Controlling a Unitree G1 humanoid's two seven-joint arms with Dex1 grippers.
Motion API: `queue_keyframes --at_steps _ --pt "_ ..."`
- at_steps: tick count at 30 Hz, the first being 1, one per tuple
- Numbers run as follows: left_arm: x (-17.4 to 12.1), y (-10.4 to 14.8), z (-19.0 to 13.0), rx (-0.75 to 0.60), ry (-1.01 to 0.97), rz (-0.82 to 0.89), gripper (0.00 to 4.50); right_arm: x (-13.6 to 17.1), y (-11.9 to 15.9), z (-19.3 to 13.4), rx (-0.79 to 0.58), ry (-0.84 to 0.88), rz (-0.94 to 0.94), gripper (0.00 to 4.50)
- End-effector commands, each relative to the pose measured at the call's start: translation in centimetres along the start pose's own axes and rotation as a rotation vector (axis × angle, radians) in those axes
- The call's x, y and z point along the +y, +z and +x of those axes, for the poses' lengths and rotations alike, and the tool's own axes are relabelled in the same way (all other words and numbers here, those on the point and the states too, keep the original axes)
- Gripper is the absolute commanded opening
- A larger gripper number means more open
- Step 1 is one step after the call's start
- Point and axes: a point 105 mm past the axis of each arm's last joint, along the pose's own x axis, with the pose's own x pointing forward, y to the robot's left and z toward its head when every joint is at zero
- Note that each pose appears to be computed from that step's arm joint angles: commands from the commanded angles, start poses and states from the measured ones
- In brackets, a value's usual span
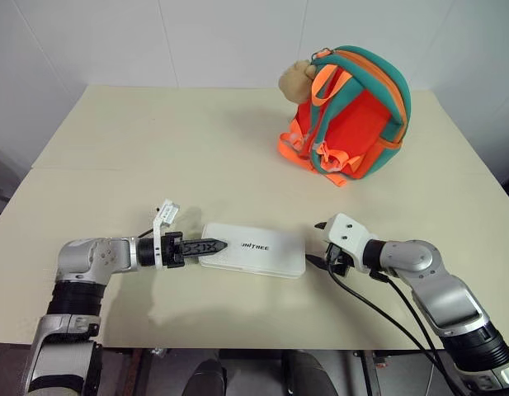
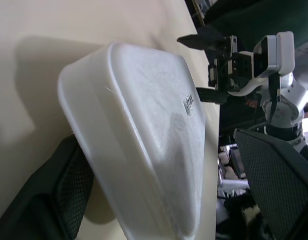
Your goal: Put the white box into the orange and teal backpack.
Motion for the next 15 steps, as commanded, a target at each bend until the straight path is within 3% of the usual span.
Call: queue_keyframes --at_steps 1,6,15 --pt "0.2 0.38 -0.02 0.027 -0.002 0.014 4.5 -0.09 1.69 -0.25 -0.058 -0.006 -0.044 4.48" --pt "0.68 0.79 0.02 0.048 0.001 0.007 4.5 -0.07 1.68 -0.37 -0.057 -0.009 -0.044 4.48" --pt "1.18 1.03 0.41 0.076 0.016 -0.014 1.84 -0.11 1.62 -0.54 -0.055 -0.018 -0.041 4.5"
